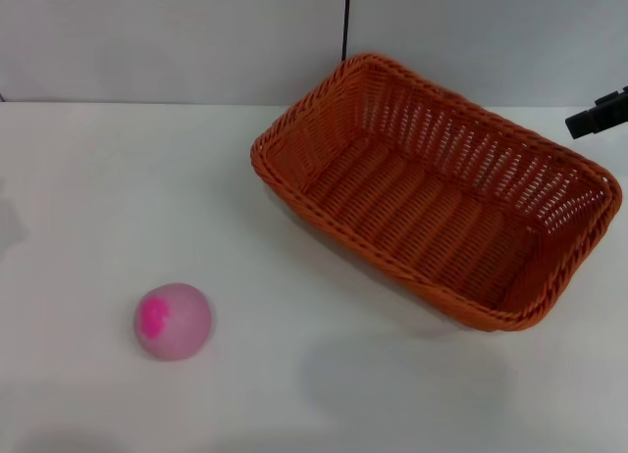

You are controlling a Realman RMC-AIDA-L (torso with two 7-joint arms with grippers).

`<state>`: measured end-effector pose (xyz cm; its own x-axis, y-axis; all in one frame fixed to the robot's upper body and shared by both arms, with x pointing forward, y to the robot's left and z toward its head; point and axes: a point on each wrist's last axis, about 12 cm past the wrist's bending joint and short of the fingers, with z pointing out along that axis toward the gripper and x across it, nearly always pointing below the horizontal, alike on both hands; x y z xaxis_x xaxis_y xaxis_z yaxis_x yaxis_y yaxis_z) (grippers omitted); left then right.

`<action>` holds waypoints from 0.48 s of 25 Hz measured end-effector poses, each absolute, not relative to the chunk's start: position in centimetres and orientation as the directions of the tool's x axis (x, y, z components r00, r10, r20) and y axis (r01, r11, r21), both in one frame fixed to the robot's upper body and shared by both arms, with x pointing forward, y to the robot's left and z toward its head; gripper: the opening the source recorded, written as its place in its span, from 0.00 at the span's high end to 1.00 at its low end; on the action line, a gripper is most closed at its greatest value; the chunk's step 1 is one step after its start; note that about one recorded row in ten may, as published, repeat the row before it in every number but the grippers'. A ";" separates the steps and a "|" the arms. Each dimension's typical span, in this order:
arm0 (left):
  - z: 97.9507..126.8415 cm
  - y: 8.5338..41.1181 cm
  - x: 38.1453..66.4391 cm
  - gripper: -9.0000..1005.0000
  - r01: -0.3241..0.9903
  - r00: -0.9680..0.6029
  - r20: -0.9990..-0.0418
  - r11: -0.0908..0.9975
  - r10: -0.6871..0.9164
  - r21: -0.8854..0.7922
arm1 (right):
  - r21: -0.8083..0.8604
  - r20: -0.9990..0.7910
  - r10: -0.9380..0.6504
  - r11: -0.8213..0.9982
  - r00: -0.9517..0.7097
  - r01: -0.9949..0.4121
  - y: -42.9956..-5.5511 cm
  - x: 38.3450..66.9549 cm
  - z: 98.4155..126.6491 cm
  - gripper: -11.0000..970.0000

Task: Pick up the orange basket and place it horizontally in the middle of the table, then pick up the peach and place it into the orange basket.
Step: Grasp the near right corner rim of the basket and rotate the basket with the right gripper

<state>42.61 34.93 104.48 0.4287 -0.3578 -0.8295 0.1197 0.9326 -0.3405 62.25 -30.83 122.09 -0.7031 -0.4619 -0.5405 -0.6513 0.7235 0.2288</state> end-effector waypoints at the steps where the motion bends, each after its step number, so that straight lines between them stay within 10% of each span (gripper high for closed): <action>1: 104.5 34.9 42.6 0.99 0.120 0.429 -0.829 0.933 -0.358 -0.340 | 0.219 -0.543 -0.463 0.727 -0.701 -0.650 -30.8 62.3 121.9 0.32; 12: 104.6 34.9 42.6 0.99 0.126 0.436 -0.824 0.931 -0.362 -0.342 | 0.173 -0.521 -0.503 0.729 -0.690 -0.662 -29.7 62.6 120.4 0.32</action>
<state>42.65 34.86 104.60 0.4357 -0.3621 -0.8240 0.1265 0.9311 -0.3422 62.58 -29.67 120.36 -0.6898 -0.5029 -0.5207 -0.6622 0.7291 0.1730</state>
